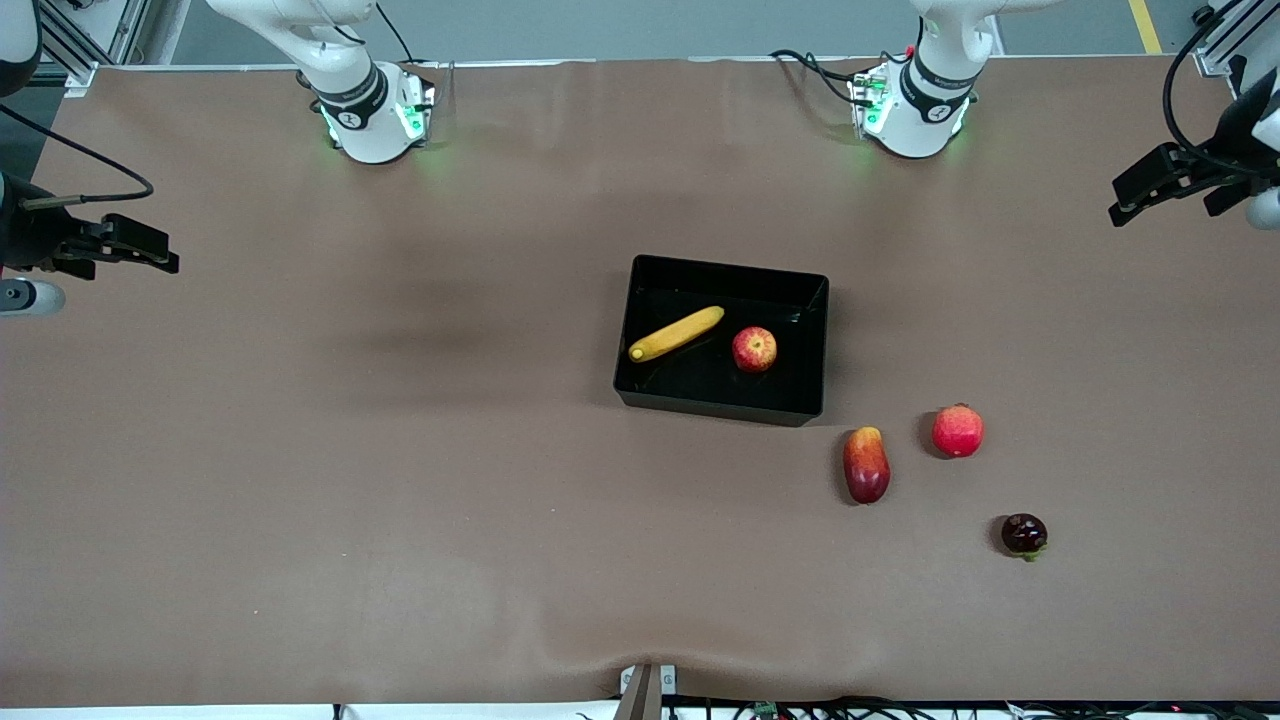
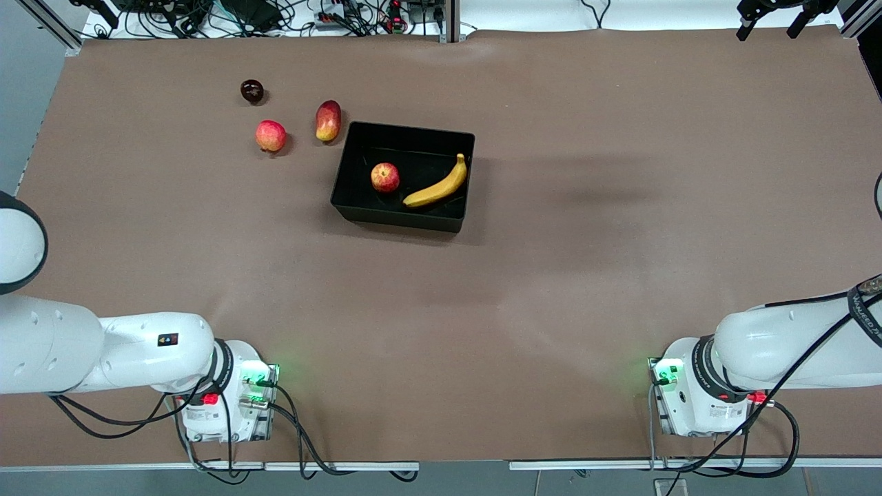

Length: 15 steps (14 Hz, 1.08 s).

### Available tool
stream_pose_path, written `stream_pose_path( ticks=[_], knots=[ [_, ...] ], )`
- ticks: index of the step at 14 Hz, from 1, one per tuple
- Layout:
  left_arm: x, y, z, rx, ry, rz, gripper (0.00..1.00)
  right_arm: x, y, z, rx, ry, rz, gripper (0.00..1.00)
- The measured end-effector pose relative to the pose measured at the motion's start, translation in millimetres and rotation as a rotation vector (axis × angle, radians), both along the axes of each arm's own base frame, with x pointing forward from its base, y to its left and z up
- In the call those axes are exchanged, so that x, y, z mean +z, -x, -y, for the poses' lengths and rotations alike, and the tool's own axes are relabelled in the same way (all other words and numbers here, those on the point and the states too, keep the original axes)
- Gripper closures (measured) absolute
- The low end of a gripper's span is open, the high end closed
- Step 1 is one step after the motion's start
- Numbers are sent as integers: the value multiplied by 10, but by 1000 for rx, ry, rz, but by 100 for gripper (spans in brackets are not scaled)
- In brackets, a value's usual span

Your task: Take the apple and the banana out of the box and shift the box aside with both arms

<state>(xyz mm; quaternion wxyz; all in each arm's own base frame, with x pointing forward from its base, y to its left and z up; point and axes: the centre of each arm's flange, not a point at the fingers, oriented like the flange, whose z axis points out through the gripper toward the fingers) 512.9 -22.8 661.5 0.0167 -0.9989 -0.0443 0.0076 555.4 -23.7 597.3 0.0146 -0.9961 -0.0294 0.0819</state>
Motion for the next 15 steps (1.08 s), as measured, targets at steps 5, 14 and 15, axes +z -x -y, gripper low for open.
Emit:
stream_pose_path(
  ticks=[5,14,15],
  knots=[
    [20,5,-28,5,0,-1,0,2,-1,-12,2,0,1,0],
    [-621,-295,816,18,5,-131,0,12,-9,-140,25,-2,6,0],
    [-722,-345,966,14,8,-130,0,12,-9,-141,26,-2,6,0]
  ],
)
